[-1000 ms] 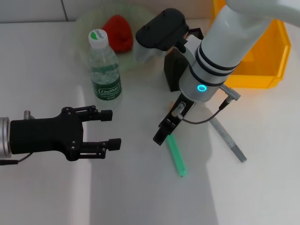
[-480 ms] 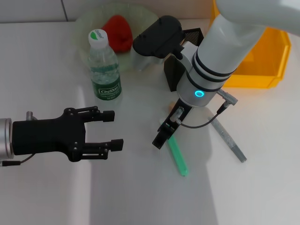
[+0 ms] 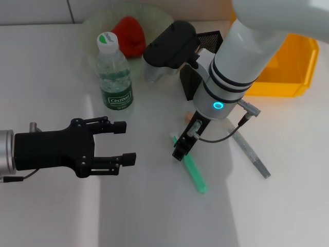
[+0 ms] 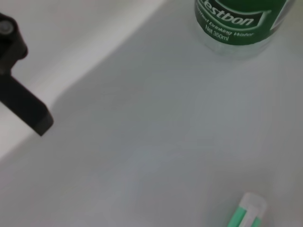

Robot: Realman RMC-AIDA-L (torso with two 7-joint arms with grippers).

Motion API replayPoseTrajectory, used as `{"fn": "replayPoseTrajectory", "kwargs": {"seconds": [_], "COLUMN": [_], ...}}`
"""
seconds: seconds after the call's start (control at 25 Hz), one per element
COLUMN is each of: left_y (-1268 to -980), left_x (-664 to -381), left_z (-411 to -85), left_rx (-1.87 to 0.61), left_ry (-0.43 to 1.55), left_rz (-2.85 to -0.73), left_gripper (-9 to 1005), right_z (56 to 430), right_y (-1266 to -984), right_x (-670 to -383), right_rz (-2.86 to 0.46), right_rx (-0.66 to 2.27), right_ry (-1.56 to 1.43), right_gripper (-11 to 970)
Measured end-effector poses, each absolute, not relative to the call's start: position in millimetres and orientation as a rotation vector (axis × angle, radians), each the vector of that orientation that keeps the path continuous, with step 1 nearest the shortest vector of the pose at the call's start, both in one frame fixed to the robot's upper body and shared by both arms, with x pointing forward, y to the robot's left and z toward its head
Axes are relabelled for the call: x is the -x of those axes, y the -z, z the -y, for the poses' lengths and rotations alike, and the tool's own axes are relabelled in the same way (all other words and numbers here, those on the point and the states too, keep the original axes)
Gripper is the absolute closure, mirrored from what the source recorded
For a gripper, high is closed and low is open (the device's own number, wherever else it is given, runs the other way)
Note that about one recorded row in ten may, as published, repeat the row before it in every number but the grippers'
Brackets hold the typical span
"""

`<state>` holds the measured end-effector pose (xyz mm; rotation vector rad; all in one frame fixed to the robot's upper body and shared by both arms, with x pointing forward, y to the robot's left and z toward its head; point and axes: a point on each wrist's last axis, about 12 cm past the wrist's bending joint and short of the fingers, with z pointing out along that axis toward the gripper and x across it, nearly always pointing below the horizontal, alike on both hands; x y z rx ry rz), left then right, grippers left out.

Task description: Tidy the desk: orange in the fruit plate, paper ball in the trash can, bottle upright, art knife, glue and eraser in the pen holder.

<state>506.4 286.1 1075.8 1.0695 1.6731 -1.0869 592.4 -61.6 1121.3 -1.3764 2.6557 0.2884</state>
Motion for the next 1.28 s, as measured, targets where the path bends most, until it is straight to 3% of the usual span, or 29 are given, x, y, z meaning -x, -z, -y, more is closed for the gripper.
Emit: {"fn": "replayPoseTrajectory", "kwargs": {"seconds": [0.28, 0.4, 1.08, 1.28], "left_y": [-1075.8, -1075.7, -1075.6, -1076.4], "left_x": [-506.4, -506.3, -506.0, -505.5], "left_z": [-286.1, -285.9, -285.9, -286.3], "left_rx": [-1.071, -1.071, -1.071, -1.074], "left_ry": [1.086, 1.086, 1.085, 1.087], "left_rz": [-1.672, -1.672, -1.671, -1.666], "left_gripper": [197, 197, 196, 196], "right_z": [61.6, 61.6, 61.0, 77.1], "right_y": [-1121.4, -1121.5, -1127.7, -1152.9], "right_x": [-592.0, -591.8, -585.2, -584.9], "right_rz": [-2.657, -2.659, -2.634, -2.588], "right_rx": [1.379, 1.381, 1.415, 1.35], "right_ry": [-0.288, -0.288, -0.325, -0.379], "right_gripper": [505, 751, 783, 785]}}
